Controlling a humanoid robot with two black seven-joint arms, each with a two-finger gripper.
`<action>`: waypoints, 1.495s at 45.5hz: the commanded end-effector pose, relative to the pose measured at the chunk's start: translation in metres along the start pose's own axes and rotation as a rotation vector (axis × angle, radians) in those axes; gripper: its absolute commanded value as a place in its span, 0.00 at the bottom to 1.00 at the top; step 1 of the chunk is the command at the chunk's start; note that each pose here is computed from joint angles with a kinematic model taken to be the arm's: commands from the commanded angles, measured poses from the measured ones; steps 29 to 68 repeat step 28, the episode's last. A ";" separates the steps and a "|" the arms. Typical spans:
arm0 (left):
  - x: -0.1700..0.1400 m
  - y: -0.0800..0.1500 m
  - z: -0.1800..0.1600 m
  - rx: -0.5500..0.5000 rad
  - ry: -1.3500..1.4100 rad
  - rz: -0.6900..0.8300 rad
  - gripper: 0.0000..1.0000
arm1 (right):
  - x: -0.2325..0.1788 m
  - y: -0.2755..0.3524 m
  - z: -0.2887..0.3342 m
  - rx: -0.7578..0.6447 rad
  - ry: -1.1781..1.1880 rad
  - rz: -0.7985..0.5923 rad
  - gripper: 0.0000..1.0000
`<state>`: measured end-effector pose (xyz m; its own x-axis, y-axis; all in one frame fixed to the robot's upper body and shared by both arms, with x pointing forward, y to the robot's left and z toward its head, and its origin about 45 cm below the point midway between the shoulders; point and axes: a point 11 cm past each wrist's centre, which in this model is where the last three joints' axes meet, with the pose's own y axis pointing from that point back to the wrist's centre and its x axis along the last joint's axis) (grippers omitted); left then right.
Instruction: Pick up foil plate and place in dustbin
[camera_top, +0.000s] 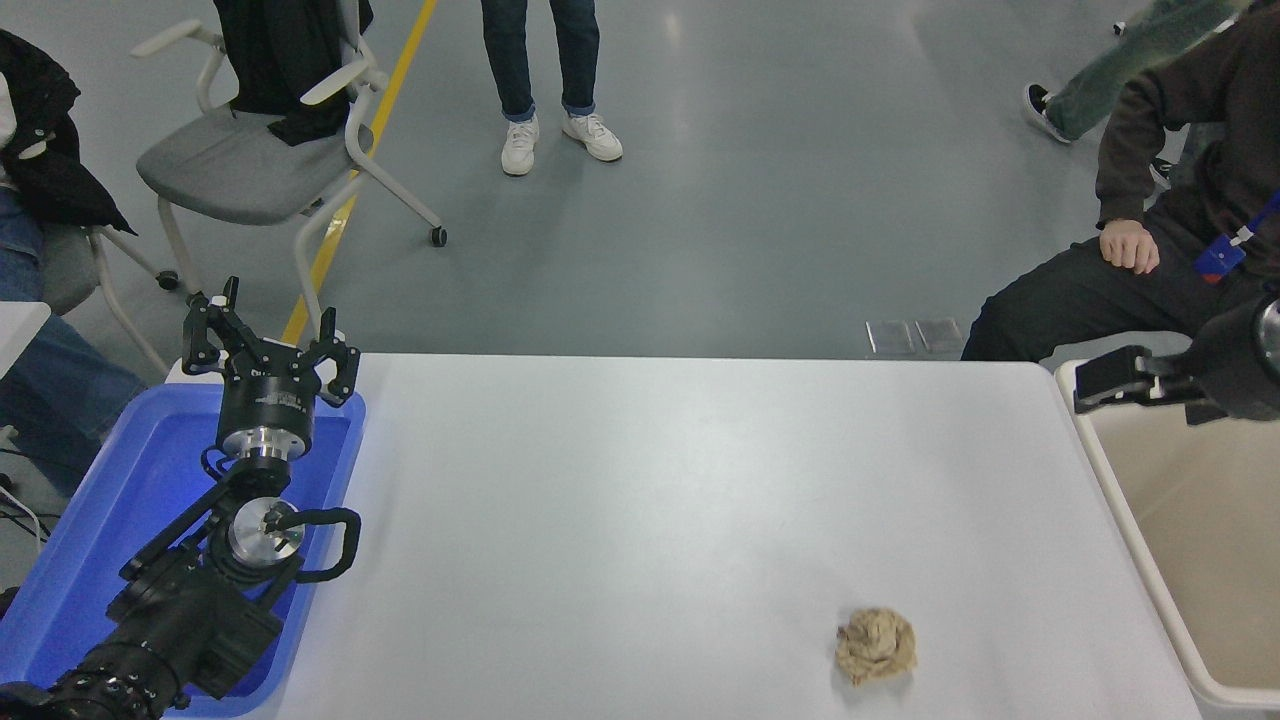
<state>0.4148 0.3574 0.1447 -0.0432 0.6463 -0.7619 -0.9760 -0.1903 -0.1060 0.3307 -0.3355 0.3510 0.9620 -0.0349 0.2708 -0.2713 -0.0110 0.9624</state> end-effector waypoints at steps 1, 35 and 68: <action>0.001 0.000 0.000 -0.002 0.001 0.002 0.99 | -0.017 0.044 -0.066 0.074 0.019 -0.146 1.00; 0.001 0.000 0.000 -0.002 0.001 0.002 0.99 | -0.012 0.068 -0.123 0.067 0.136 -0.113 1.00; 0.001 0.000 0.000 -0.002 0.001 0.002 0.99 | -0.012 0.068 -0.123 0.067 0.136 -0.113 1.00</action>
